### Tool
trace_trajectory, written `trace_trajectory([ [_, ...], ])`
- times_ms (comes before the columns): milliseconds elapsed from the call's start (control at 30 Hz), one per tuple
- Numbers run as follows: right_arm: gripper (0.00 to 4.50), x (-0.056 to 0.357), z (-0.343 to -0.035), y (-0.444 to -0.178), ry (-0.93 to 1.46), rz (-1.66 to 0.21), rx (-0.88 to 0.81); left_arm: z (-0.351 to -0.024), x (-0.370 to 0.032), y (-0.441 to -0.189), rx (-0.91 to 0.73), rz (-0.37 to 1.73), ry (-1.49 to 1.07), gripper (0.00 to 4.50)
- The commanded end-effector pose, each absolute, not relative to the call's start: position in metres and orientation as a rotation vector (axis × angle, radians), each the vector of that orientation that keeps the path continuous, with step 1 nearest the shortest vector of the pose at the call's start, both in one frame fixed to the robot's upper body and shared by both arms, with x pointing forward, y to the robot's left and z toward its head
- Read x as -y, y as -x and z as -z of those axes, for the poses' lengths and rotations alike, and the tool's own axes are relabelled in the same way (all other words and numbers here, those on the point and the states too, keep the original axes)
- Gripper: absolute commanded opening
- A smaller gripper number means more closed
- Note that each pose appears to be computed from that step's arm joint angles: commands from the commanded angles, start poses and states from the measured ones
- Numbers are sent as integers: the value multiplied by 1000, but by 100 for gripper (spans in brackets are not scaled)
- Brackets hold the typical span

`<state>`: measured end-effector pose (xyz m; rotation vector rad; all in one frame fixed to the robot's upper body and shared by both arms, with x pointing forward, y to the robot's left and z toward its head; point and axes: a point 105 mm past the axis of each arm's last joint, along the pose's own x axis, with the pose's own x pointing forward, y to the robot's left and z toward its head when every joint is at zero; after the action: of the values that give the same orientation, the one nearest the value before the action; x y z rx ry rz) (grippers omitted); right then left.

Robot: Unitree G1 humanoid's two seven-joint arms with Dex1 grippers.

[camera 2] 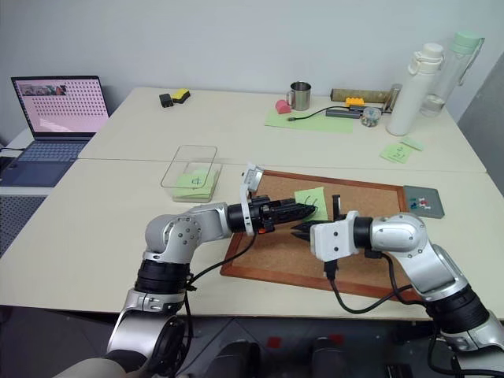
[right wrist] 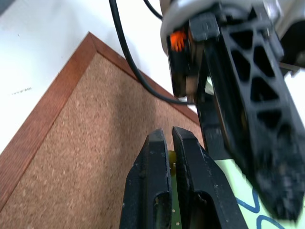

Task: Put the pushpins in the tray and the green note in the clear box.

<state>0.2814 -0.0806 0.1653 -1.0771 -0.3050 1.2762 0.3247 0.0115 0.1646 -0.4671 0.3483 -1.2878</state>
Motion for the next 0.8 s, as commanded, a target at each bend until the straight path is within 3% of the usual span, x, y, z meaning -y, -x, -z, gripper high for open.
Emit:
trace_trajectory([
  [33, 0, 72, -179, -274, 1111, -1296, 386, -180, -5, -318, -281, 1342, 461, 270],
  [500, 0, 71, -183, -275, 1121, -1297, 402, -179, -6, -316, -269, 1364, 453, 14],
  [800, 0, 74, -184, -275, 1128, -1286, 393, -176, -7, -311, -266, 1386, 416, 3],
])
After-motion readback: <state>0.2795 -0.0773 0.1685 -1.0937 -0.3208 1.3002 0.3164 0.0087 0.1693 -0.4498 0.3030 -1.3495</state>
